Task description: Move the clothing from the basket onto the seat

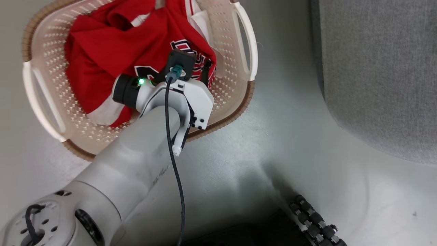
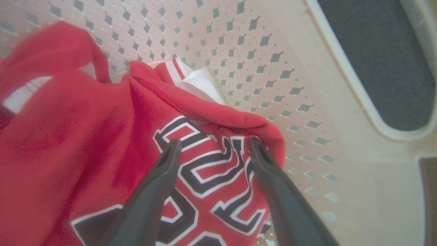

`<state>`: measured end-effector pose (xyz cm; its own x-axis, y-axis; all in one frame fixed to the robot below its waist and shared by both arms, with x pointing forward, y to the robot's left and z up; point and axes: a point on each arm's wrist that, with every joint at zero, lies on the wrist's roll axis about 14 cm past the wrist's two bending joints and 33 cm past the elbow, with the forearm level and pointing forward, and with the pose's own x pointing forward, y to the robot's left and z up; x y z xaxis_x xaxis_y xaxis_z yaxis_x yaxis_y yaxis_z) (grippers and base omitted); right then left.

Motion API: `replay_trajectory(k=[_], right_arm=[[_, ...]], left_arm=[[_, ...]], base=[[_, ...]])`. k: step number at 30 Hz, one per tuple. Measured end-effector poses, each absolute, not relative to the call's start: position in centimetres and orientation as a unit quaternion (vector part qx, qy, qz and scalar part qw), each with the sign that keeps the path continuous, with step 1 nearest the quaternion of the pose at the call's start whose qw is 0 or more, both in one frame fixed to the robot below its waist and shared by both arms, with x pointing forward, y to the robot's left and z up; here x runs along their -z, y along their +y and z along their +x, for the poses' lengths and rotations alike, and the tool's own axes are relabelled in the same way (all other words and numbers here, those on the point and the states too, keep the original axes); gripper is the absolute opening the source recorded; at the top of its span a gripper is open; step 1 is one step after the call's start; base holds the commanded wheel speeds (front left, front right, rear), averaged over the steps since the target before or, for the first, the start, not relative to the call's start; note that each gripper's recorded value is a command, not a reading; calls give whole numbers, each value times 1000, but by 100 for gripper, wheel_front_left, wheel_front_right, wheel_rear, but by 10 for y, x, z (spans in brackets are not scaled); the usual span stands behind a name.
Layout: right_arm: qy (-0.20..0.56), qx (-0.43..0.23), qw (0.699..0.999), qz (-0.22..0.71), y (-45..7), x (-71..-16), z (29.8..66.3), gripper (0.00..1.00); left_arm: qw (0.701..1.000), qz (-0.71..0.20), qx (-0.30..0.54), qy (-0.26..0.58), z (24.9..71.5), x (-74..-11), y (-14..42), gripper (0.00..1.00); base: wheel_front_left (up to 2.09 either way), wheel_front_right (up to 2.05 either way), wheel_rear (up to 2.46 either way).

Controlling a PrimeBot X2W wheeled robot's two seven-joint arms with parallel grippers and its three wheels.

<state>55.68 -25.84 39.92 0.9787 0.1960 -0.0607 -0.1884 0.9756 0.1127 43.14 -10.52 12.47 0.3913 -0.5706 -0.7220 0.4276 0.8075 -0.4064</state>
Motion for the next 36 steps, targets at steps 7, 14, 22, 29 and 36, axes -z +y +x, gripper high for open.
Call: replay_trajectory(k=[7, 14, 22, 29, 36], right_arm=[[56, -80, 994, 50, -266, -384, 553, 100], [67, -74, 994, 52, -268, -378, 549, 100], [64, -74, 994, 54, -267, -379, 550, 100], [44, -82, 994, 52, -265, -398, 554, 100], [19, -82, 995, 45, -270, -428, 552, 100]], left_arm=[[809, -51, 289, 509, 427, -100, -110, 100], [791, 3, 265, 551, 416, -83, -100, 100], [792, 18, 268, 549, 417, -87, -97, 0], [818, -7, 266, 511, 431, -113, -100, 0], [838, -36, 259, 478, 427, -150, -93, 0]], base=[[0, 0, 0], [0, 0, 0], [0, 0, 0], [0, 0, 0], [0, 0, 0]])
